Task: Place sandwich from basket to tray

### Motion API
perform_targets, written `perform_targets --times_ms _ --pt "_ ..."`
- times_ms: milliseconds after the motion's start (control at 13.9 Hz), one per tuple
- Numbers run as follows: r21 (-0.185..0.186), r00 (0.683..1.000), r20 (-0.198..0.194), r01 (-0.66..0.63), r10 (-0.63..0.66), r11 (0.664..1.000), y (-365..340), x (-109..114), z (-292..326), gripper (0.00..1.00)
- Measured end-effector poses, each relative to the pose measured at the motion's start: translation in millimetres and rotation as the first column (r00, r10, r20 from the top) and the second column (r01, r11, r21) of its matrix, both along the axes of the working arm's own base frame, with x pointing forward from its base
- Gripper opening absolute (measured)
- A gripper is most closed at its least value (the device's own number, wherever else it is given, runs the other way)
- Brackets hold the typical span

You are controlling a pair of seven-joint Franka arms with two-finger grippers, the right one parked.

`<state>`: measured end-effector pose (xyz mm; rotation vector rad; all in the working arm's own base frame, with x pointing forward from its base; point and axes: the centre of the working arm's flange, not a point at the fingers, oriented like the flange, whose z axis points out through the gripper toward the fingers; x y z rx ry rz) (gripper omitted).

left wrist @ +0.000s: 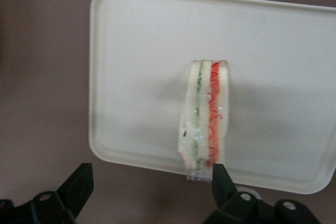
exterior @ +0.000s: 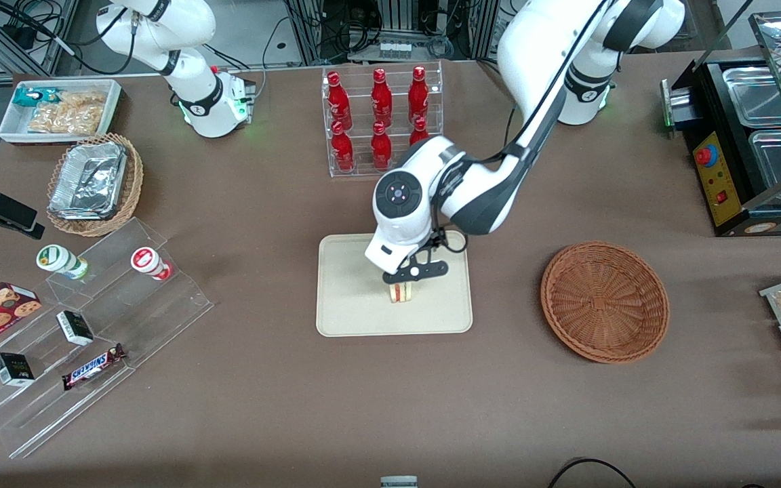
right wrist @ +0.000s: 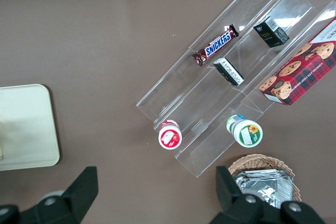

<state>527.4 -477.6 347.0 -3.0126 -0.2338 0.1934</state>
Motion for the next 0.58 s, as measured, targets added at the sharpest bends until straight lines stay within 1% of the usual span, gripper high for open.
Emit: perform_targets --times_ms 72,144,216,360,432,577 --pt "0.015 1.000 0.003 -0.017 0.017 1.000 12 5 14 1.00" --pt "0.021 0.999 0.012 -0.039 0.039 0.999 25 13 24 1.00" --pt "0.027 0.998 0.013 -0.059 0.059 0.998 38 20 29 1.00" --pt "0.032 0.996 0.006 -0.091 0.090 0.995 66 35 32 1.00" --pt "0.031 0.996 0.000 -0.087 0.087 0.996 79 40 35 1.00" --pt "0.032 0.997 -0.015 -0.075 0.076 0.997 104 45 43 1.00"
